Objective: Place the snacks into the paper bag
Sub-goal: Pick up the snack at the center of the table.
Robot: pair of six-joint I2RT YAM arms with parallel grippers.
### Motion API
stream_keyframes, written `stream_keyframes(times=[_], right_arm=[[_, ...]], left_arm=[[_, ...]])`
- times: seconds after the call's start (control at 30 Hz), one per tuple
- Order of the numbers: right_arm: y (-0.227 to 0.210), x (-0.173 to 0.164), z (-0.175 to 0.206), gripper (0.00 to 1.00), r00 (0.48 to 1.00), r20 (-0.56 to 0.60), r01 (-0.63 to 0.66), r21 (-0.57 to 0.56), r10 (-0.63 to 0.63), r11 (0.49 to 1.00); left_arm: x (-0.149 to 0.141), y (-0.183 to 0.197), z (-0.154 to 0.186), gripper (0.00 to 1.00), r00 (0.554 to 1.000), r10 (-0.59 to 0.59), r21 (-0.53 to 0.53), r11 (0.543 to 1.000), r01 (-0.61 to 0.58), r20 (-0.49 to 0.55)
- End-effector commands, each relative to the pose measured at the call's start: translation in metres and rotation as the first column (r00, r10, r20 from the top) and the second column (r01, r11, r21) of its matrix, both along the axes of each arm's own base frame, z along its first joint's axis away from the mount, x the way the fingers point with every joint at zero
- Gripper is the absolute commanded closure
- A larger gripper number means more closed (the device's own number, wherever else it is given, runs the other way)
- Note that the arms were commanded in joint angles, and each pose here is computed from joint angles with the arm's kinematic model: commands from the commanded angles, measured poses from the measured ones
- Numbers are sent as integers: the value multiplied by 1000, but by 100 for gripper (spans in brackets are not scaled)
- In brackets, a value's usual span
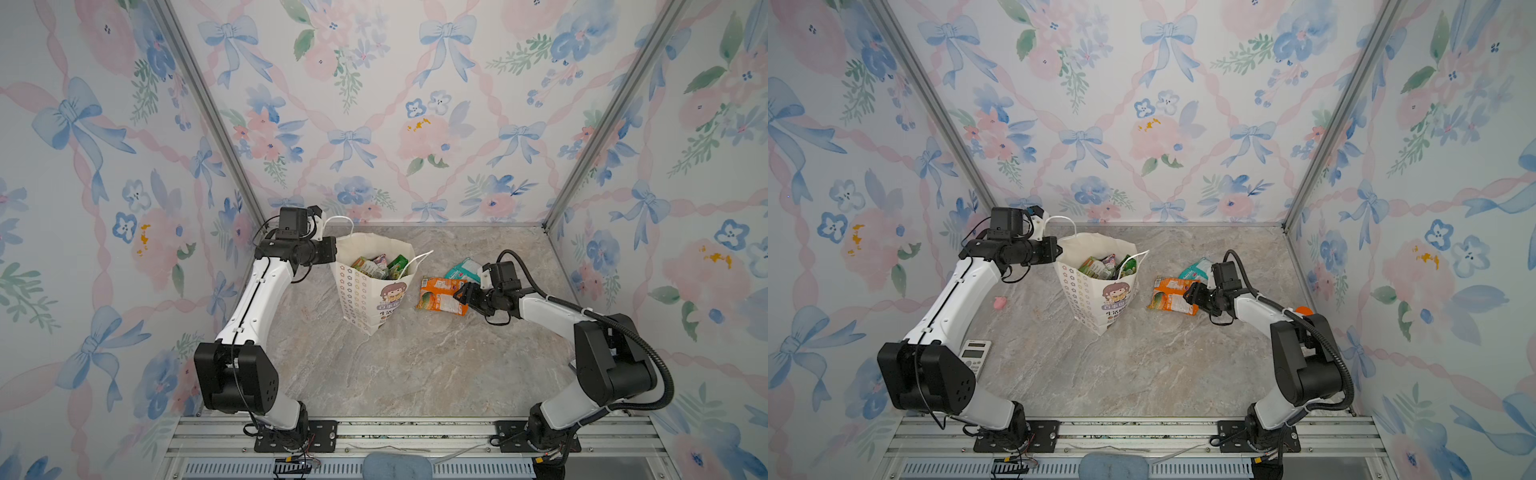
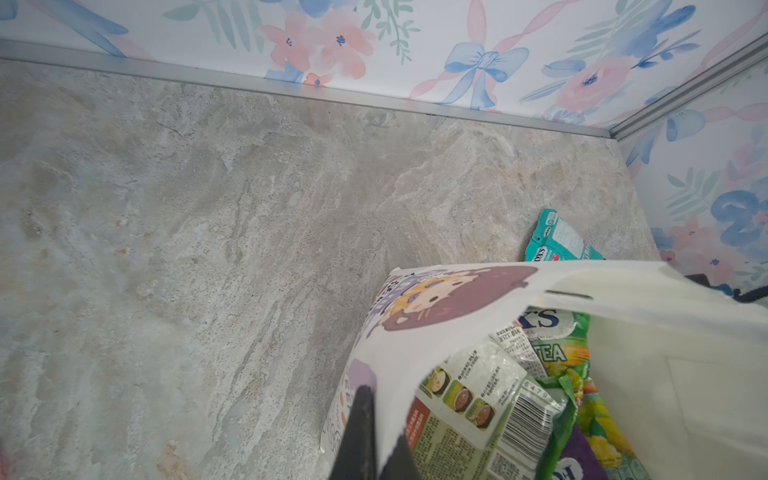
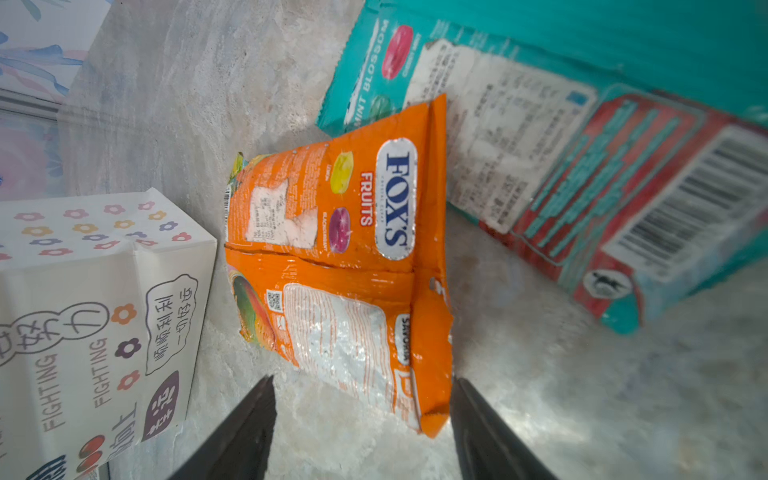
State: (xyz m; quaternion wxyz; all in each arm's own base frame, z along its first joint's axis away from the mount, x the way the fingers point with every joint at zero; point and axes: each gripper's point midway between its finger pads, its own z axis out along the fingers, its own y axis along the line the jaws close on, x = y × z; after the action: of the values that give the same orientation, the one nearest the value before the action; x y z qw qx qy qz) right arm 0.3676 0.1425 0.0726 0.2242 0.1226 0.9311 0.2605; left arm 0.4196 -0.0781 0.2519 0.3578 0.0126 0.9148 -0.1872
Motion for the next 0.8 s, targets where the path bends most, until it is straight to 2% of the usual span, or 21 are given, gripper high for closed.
stream_keyframes(times=[0.0, 0.13, 0.53, 0.7, 0.77], right_arm=[[-13, -5, 8, 31, 1000, 26, 14, -65, -12, 998], [-17, -5, -3, 30, 1000, 10, 12, -82, -11, 997], [1, 12, -28, 33, 1000, -7, -21, 20, 21, 1000], [9, 19, -30, 41, 1000, -2, -26, 65, 26, 998], [11, 21, -30, 49, 1000, -2, -28, 75, 28, 997]], left_arm=[[10, 2, 9, 100, 999, 7, 2, 1000, -7, 50], [13, -2, 8, 100, 999, -8, 5, 1000, 8, 50], [11, -34, 13, 100, 994, -85, 16, 996, 84, 64], [6, -43, 17, 100, 989, -124, 11, 992, 123, 77], [1, -46, 22, 100, 987, -137, 9, 991, 136, 88]])
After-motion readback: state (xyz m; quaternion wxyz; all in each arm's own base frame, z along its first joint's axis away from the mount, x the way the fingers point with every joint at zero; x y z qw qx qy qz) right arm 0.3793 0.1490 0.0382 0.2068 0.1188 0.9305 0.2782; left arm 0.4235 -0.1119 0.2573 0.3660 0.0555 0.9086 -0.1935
